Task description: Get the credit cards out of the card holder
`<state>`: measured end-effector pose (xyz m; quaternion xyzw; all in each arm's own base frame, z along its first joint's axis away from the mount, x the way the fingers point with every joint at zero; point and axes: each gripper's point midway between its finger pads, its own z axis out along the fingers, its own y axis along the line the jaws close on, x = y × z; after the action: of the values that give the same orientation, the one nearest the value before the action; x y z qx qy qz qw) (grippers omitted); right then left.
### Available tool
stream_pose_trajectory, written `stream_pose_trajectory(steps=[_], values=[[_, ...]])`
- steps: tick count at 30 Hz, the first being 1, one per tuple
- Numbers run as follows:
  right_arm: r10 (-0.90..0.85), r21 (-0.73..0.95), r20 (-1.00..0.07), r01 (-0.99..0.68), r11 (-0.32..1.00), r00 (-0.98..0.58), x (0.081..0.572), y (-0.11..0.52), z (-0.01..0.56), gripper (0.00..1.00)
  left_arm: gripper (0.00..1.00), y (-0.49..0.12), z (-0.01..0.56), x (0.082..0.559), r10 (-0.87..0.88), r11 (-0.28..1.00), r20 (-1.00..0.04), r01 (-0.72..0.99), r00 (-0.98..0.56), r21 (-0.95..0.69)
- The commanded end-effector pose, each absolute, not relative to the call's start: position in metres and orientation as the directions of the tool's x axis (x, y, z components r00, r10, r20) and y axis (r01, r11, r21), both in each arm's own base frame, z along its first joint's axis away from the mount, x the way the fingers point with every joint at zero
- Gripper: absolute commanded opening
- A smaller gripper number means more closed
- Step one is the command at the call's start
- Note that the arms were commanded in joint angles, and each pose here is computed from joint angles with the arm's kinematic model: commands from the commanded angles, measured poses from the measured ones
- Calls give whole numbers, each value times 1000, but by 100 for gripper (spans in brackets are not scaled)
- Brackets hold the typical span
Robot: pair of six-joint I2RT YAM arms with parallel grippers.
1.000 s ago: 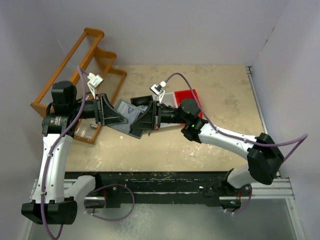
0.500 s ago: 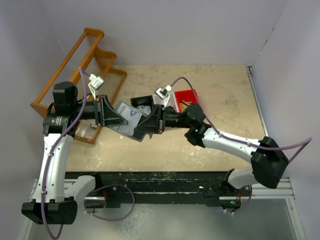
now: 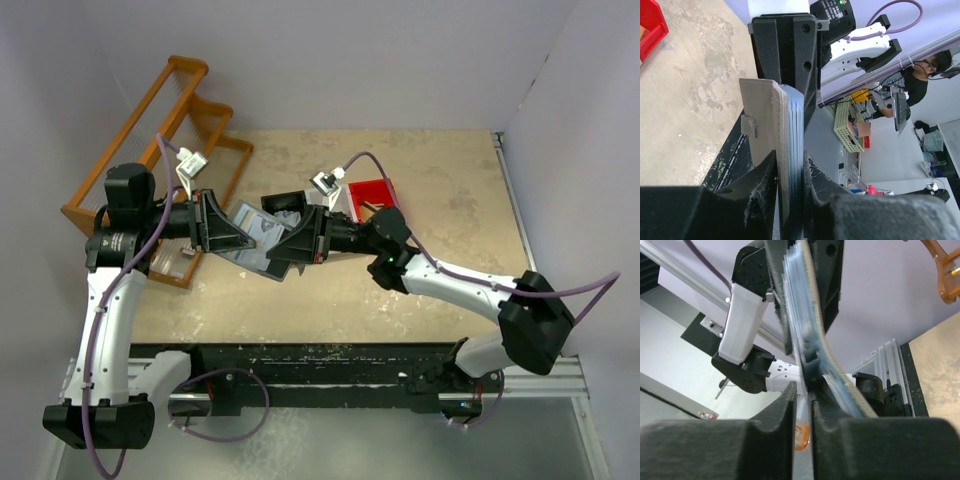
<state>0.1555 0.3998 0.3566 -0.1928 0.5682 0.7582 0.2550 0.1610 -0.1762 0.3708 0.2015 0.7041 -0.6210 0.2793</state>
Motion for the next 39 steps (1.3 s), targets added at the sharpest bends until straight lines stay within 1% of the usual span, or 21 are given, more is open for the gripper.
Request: stream_pose_trajectory(steps=[1,3,10,17,21,24,27,30,32,34,36,39], values=[[249,742,-577,-627,-238,-778,169,400,375,9,17,-178,390,136,-21,59,-671,669,-741,-741],[237,750,-569,-615,-245,-788,166,399,370,0,17,-179,391,136,-21,60,-675,673,-738,-737],[219,774,-551,-592,-226,-805,158,389,346,0,17,-178,398,141,-28,68,-679,676,-734,-734],[226,781,-548,-589,-208,-806,152,378,338,0,17,-179,401,143,-35,76,-683,680,-729,-729],[208,792,-553,-586,-171,-807,150,368,328,0,15,-178,407,146,-47,98,-712,706,-701,-701],[204,815,-553,-575,-68,-808,157,355,307,0,13,-175,408,157,-66,177,-747,729,-661,-661],[203,821,-566,-569,51,-799,164,338,288,0,13,-166,397,183,-60,349,-791,729,-609,-589],[200,815,-577,-543,201,-792,175,319,268,0,10,-147,380,214,-41,556,-817,667,-575,-497],[194,796,-594,-536,279,-781,184,310,262,0,10,-134,371,228,-23,647,-828,623,-560,-440],[169,765,-613,-525,373,-772,197,306,252,0,10,-130,368,231,-16,673,-836,613,-549,-415],[136,729,-632,-526,438,-763,210,308,244,0,10,-129,371,231,-18,676,-850,620,-527,-399],[78,675,-653,-531,512,-754,233,317,232,0,11,-134,383,222,-15,647,-868,657,-497,-388]])
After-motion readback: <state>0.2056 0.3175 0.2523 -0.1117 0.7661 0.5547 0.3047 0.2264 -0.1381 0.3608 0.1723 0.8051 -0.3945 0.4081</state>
